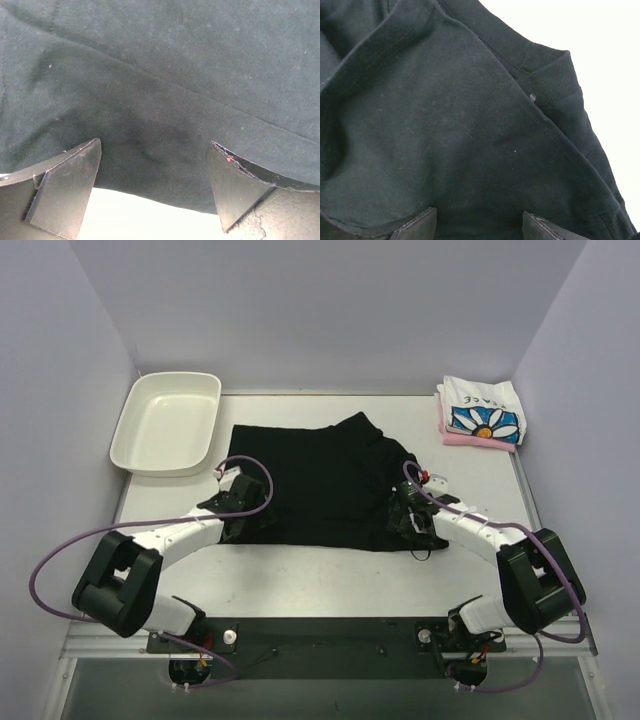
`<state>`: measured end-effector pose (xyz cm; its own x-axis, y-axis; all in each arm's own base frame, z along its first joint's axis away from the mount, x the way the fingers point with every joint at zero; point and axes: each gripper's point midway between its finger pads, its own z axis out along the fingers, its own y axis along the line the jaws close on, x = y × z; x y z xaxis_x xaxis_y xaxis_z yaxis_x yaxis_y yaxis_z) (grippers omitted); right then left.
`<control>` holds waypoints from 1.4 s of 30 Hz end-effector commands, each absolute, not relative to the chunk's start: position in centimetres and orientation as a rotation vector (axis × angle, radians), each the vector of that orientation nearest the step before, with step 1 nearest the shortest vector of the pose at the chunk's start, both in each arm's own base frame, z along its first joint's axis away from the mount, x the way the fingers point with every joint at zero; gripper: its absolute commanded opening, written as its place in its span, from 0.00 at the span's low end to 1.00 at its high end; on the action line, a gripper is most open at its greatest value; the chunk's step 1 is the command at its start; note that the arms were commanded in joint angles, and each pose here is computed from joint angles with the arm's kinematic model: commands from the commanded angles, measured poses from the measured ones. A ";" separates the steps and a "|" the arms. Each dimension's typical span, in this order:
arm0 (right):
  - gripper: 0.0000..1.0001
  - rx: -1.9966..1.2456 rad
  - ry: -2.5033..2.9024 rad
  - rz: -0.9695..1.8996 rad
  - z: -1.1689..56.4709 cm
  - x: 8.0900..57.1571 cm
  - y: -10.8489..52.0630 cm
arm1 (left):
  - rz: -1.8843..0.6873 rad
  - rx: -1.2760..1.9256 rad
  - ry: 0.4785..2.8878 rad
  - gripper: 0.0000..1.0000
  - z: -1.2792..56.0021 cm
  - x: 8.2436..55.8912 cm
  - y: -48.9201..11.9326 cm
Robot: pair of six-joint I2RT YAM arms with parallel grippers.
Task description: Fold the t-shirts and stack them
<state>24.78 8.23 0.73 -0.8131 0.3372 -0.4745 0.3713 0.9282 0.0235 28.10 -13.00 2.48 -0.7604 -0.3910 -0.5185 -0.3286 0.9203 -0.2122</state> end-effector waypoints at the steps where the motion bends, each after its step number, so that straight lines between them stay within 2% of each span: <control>1: 0.69 0.584 2.717 -0.288 -0.2 19.1 6.1 | 0.001 -0.575 2.680 0.96 -1.3 20.9 -10.3; 10: 0.71 0.619 2.748 -0.316 -0.3 14.5 5.4 | -0.066 -0.652 2.663 0.96 -0.6 15.4 -10.4; 16: 0.69 0.592 2.711 -0.337 1.0 12.9 4.4 | -0.128 -0.640 2.661 0.96 0.1 13.4 -11.5; 23: 0.69 0.601 2.654 -0.230 1.8 10.9 4.4 | -0.152 -0.585 2.684 0.96 0.4 10.3 -12.6; 28: 0.70 0.589 2.589 -0.219 3.7 10.9 4.0 | -0.185 -0.587 2.645 0.96 2.7 10.1 -13.2; 33: 0.70 0.515 2.432 -0.146 9.3 14.5 5.0 | -0.241 -0.524 2.497 0.97 8.5 12.7 -13.7; 35: 0.70 0.449 2.347 -0.121 12.9 16.8 5.8 | -0.262 -0.484 2.367 0.97 13.0 15.3 -14.2; 38: 0.85 0.352 2.242 -0.087 16.9 20.5 7.8 | -0.238 -0.422 2.274 0.97 17.8 18.6 -14.8; 39: 0.97 0.331 2.201 -0.041 18.1 22.0 9.1 | -0.256 -0.417 2.261 0.97 18.6 19.9 -15.7; 42: 0.97 0.310 2.205 0.073 19.8 26.4 12.0 | -0.308 -0.399 2.231 0.98 20.5 24.0 -16.7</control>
<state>20.88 9.84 17.26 -0.6157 0.3161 -0.7218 0.2809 0.9439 0.1737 19.38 -17.13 18.35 -0.6577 -0.4378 -0.6130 -0.2229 0.8904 -0.3968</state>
